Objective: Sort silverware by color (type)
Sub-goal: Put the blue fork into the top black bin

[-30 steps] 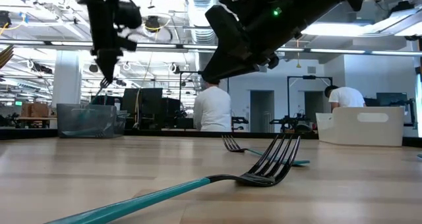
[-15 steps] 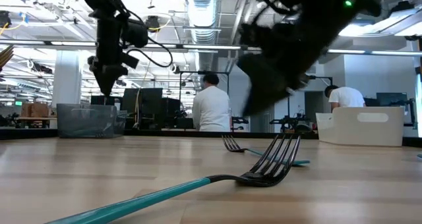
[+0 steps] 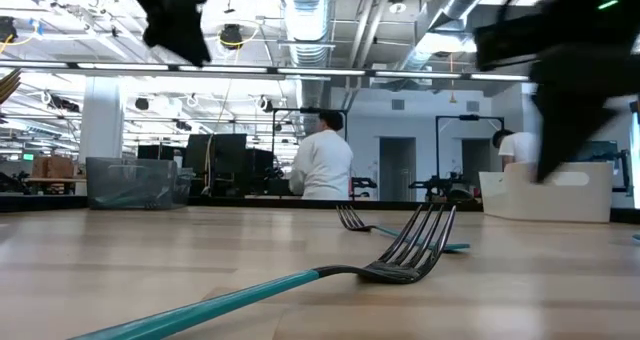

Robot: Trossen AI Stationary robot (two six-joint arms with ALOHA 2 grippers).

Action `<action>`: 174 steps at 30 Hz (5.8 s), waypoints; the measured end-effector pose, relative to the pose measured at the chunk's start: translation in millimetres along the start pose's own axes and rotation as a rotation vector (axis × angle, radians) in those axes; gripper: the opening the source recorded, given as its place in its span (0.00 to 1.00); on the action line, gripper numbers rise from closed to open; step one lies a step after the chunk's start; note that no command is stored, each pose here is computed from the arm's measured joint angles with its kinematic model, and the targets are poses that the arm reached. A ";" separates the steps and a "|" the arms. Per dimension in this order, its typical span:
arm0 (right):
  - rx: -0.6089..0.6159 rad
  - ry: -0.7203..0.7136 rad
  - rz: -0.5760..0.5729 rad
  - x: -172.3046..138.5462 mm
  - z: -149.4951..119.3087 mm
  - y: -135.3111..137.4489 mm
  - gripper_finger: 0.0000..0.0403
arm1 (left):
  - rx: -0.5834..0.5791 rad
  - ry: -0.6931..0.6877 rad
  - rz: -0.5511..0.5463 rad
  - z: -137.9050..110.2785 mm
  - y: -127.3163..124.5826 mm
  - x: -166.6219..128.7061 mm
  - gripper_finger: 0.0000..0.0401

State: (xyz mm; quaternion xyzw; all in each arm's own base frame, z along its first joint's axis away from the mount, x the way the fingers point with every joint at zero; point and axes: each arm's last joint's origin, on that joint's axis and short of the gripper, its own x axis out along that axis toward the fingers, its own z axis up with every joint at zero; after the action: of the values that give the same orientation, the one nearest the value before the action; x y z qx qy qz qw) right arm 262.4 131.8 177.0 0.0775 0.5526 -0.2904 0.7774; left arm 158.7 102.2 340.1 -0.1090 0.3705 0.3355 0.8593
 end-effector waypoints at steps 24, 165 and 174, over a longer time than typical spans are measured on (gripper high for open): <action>-0.040 0.381 0.032 -28.2 -91.0 15.4 0.30 | 0.321 -0.045 -0.035 -35.3 -142.9 -0.2 0.43; 0.214 -0.717 0.056 9.2 53.2 -36.1 0.33 | 0.075 0.548 0.069 -25.7 53.8 51.6 0.00; 0.213 -0.683 0.142 10.1 56.1 -35.3 0.34 | 0.072 0.659 0.210 -27.9 88.4 100.5 0.10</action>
State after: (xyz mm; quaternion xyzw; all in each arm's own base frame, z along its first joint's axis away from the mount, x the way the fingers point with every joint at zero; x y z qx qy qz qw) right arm 291.3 74.5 196.1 0.0948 0.2210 -0.3009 0.9228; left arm 135.2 206.2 254.5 -0.1422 0.6487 0.3555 0.6577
